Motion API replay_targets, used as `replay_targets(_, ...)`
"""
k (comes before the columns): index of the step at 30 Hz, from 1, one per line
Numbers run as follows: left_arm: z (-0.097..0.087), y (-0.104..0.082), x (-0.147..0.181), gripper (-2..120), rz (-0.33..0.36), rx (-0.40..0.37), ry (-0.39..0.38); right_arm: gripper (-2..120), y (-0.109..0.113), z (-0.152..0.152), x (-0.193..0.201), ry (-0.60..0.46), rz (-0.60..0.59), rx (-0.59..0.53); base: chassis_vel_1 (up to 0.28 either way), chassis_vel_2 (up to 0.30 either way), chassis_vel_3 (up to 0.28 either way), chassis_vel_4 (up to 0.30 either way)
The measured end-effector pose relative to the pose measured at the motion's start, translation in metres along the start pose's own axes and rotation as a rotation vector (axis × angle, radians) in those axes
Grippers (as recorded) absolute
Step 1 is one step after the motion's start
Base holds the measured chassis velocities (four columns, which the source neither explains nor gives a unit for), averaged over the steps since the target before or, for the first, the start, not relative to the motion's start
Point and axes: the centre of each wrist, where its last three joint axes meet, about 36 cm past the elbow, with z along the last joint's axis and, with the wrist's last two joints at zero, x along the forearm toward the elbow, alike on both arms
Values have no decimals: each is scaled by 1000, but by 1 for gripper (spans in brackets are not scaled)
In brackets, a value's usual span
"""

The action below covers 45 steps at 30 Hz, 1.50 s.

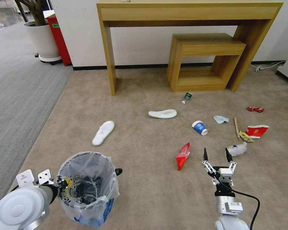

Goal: Pick up the trash bin and place the garbage on the floor into it.

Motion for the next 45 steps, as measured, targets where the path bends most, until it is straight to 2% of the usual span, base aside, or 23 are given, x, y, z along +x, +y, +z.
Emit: replay_targets(45,-1,4,-11,0,-17,7,6,85,10,13,-3,33,8,-34,-14,15,14,-16)
